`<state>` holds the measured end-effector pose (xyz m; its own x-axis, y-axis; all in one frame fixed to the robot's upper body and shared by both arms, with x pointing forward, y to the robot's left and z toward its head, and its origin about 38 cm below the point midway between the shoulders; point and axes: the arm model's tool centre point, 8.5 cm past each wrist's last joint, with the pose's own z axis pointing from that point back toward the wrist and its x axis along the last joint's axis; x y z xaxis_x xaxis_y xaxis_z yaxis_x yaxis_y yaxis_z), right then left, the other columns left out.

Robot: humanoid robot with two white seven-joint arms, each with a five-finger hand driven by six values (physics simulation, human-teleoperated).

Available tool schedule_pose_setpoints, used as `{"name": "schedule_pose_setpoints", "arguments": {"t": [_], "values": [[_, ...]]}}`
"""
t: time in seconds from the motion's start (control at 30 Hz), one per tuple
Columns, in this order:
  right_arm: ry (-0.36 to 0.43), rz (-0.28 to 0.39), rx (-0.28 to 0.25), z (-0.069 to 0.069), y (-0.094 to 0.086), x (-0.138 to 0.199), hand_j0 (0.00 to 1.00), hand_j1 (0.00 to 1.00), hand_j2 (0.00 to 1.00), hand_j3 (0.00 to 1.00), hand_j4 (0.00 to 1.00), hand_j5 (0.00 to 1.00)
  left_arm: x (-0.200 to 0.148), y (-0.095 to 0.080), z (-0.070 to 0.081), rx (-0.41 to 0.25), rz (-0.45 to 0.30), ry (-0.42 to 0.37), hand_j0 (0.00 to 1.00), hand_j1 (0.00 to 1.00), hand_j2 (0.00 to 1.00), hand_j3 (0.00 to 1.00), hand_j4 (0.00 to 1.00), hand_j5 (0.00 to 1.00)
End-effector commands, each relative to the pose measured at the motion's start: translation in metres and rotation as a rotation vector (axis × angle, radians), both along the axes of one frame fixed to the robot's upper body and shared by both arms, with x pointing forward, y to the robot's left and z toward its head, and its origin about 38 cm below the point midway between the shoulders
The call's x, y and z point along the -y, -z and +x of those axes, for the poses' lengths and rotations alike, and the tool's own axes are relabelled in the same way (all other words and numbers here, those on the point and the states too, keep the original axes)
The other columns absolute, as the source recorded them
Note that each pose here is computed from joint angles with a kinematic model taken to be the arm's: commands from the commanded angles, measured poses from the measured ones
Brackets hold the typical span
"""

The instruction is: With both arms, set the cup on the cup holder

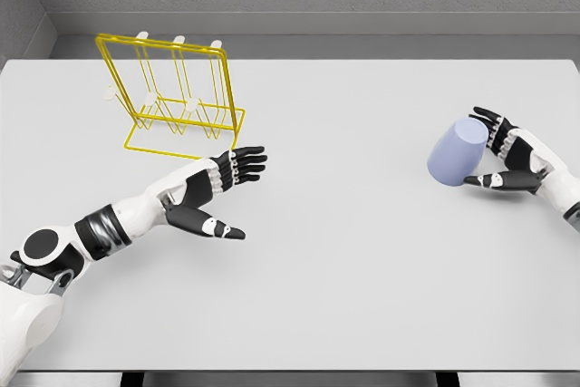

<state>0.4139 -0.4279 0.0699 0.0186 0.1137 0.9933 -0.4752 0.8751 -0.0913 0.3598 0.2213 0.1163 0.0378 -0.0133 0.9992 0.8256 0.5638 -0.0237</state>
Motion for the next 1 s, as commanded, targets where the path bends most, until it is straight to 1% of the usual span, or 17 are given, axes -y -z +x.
{"name": "schedule_pose_setpoints", "arguments": {"t": [0.0,0.3,0.47,0.6,0.83,0.97], "values": [[-0.002,0.004,0.009,0.001,-0.002,-0.001,1.00,1.00,1.00,1.00,1.00,1.00,-0.001,0.000,0.000,-0.002,-0.006,-0.003,1.00,1.00,1.00,1.00,1.00,1.00],[-0.045,-0.003,0.018,0.001,-0.004,-0.013,1.00,1.00,1.00,1.00,1.00,1.00,-0.002,0.001,0.001,-0.007,-0.004,-0.006,1.00,1.00,1.00,1.00,1.00,1.00],[-0.055,-0.007,0.017,0.002,-0.004,-0.016,1.00,1.00,1.00,1.00,1.00,1.00,-0.002,0.001,0.001,-0.007,-0.005,-0.006,1.00,1.00,1.00,1.00,1.00,1.00],[-0.064,-0.005,0.020,0.006,-0.005,-0.022,1.00,1.00,1.00,1.00,1.00,1.00,-0.002,0.001,0.001,-0.007,-0.005,-0.006,1.00,1.00,1.00,1.00,1.00,1.00],[-0.071,-0.006,0.013,0.006,-0.001,-0.026,1.00,1.00,1.00,1.00,1.00,1.00,-0.002,0.002,0.001,-0.008,-0.003,-0.007,1.00,1.00,1.00,1.00,1.00,1.00],[-0.069,-0.006,0.014,0.009,-0.002,-0.026,0.95,0.95,0.95,0.95,0.95,0.95,-0.002,0.002,0.001,-0.008,-0.005,-0.007,1.00,1.00,1.00,1.00,1.00,1.00]]}}
